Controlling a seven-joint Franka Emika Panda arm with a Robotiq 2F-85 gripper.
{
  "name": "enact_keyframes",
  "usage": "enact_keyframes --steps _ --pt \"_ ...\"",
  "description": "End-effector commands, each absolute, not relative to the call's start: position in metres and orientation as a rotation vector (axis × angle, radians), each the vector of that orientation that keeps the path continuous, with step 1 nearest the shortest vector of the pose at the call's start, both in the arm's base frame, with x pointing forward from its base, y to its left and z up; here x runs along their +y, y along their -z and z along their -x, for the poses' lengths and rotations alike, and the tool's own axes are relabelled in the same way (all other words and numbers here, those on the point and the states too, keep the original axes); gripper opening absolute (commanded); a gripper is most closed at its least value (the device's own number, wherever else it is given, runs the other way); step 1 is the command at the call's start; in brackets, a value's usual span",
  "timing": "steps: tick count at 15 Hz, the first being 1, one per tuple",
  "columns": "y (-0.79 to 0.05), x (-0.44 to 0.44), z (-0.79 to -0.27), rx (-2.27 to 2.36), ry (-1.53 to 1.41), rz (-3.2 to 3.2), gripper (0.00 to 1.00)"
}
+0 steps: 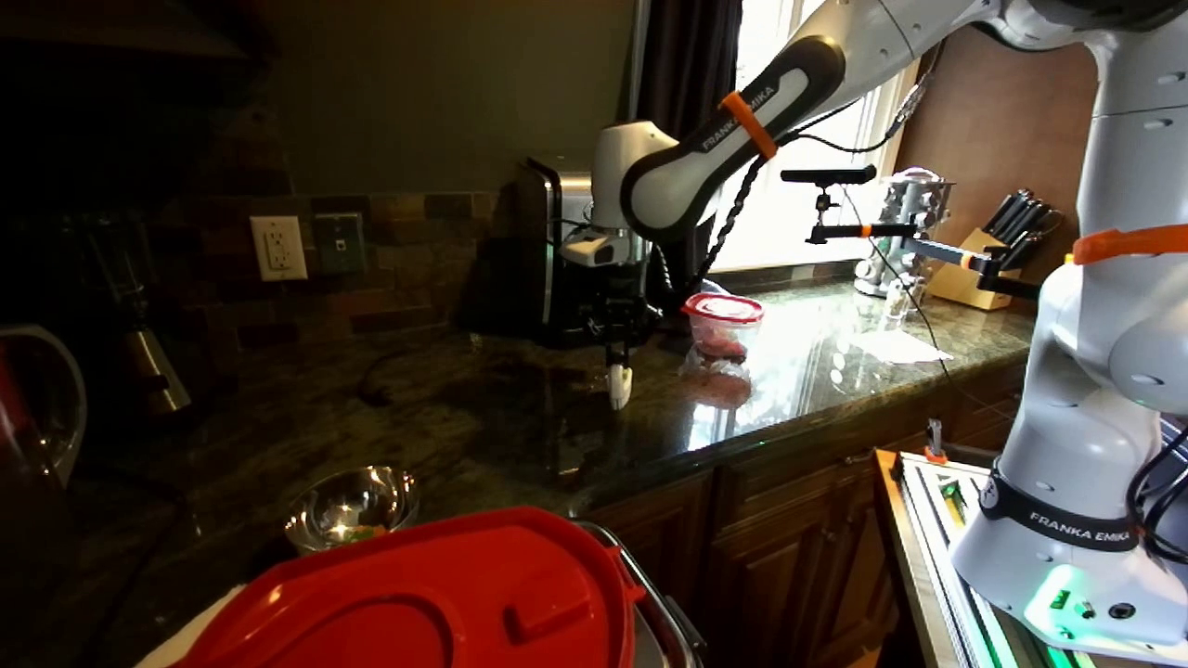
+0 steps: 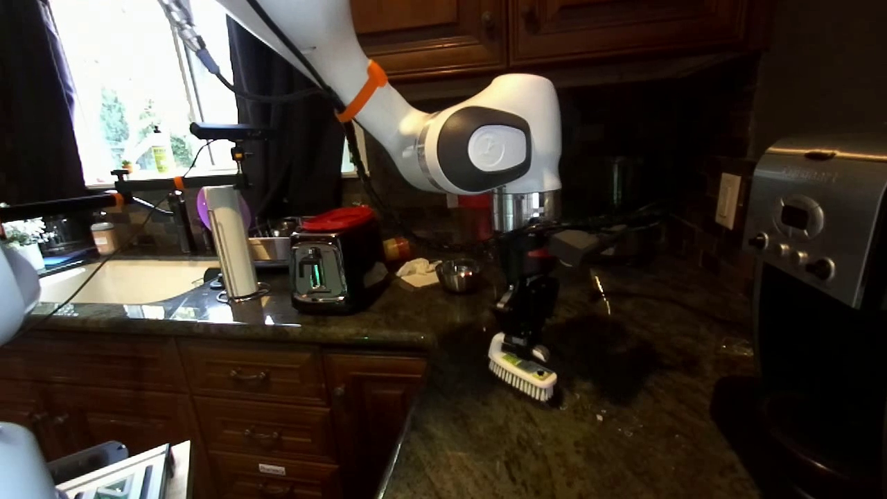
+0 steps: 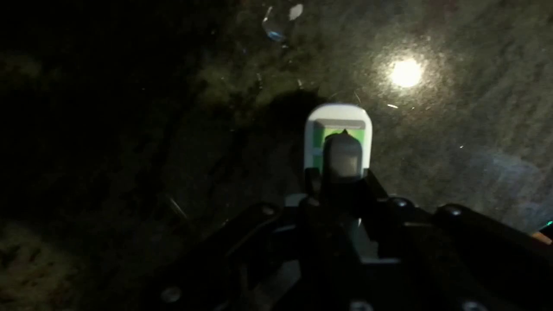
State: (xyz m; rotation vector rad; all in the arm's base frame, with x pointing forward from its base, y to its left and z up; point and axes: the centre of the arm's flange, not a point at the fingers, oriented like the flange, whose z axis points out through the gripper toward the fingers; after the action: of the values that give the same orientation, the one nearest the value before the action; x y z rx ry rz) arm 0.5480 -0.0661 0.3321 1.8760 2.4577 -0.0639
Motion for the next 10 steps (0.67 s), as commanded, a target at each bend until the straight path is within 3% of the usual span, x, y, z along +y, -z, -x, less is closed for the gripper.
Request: enact_keyframes --steps 1,4,5,6,7,10 --pt "-0.33 -0.075 -0.497 2.298 0.026 -1.999 0.06" --pt "-0.321 -0.087 -0.497 2.199 -0.039 -2.068 0.06" --pt "-0.325 -0.085 -0.512 2.266 0.006 -2.032 0.23" --pt "-0.323 -0.088 -0.509 2.243 -0.007 -2.043 0.23" --pt "-0.321 -0.089 -0.508 2.233 -0.012 -2.05 0.06" --pt "-0.32 -0.096 -0.52 2.231 0.048 -2.042 0.06"
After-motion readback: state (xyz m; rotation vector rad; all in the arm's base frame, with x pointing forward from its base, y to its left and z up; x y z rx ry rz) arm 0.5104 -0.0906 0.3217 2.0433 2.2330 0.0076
